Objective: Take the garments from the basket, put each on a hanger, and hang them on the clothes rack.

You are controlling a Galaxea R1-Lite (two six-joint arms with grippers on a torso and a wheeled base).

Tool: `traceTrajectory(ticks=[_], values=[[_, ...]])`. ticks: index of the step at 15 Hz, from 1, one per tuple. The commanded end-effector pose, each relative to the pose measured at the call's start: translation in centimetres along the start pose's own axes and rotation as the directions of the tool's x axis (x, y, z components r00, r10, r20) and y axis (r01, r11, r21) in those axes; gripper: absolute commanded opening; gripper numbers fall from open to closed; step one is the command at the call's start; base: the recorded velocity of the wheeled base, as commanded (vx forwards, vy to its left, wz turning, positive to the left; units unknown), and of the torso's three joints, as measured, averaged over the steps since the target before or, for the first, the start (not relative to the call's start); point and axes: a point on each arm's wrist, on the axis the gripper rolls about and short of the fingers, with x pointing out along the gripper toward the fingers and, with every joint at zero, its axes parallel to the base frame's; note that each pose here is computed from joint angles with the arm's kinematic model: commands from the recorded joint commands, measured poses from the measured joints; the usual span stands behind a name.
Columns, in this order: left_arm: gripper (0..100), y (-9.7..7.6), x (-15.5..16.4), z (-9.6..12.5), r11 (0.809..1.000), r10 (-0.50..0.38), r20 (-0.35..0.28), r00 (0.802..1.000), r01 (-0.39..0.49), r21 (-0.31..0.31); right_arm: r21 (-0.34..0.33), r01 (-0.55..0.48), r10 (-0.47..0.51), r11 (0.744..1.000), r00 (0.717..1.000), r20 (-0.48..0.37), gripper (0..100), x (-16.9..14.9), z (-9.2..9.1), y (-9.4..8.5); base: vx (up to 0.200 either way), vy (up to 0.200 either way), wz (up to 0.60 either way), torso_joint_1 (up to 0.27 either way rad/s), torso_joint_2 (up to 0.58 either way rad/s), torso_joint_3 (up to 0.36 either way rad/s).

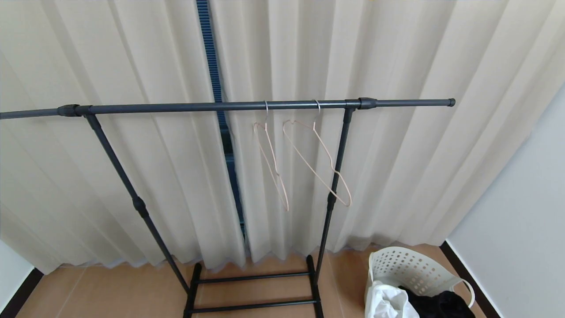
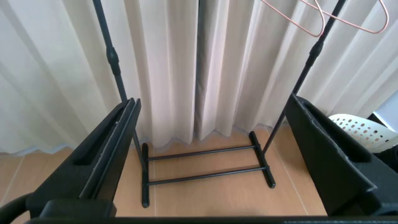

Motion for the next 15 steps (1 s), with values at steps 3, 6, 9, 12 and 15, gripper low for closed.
traceTrajectory(ticks=[3, 6, 9, 12, 15], values=[[100, 0.0, 0.01, 0.0, 1.0, 0.0, -0.001, 1.0, 0.0, 0.0, 0.004, 0.003, -0.003, 1.0, 1.0, 0.0, 100, 0.01, 0.01, -0.01, 0.0, 0.0, 0.0, 0.0, 0.0, 0.0], [100, 0.0, 0.01, 0.0, 1.0, 0.0, -0.001, 1.0, 0.0, 0.0, 0.009, 0.005, -0.005, 1.0, 1.0, 0.0, 100, 0.01, 0.01, -0.01, 0.0, 0.0, 0.0, 0.0, 0.0, 0.0], [100, 0.0, 0.01, 0.0, 1.0, 0.0, -0.001, 1.0, 0.0, 0.0, 0.013, 0.009, -0.009, 1.0, 1.0, 0.0, 100, 0.01, 0.01, -0.02, 0.0, 0.0, 0.0, 0.0, 0.0, 0.0], [100, 0.0, 0.01, 0.0, 1.0, 0.0, -0.001, 1.0, 0.0, 0.0, 0.013, 0.012, -0.012, 1.0, 1.0, 0.0, 100, 0.01, 0.01, -0.03, 0.0, 0.0, 0.0, 0.0, 0.0, 0.0], [100, 0.0, 0.01, 0.0, 1.0, 0.0, -0.001, 1.0, 0.0, 0.0, 0.013, 0.012, -0.012, 1.0, 1.0, 0.0, 100, 0.01, 0.01, -0.03, 0.0, 0.0, 0.0, 0.0, 0.0, 0.0]])
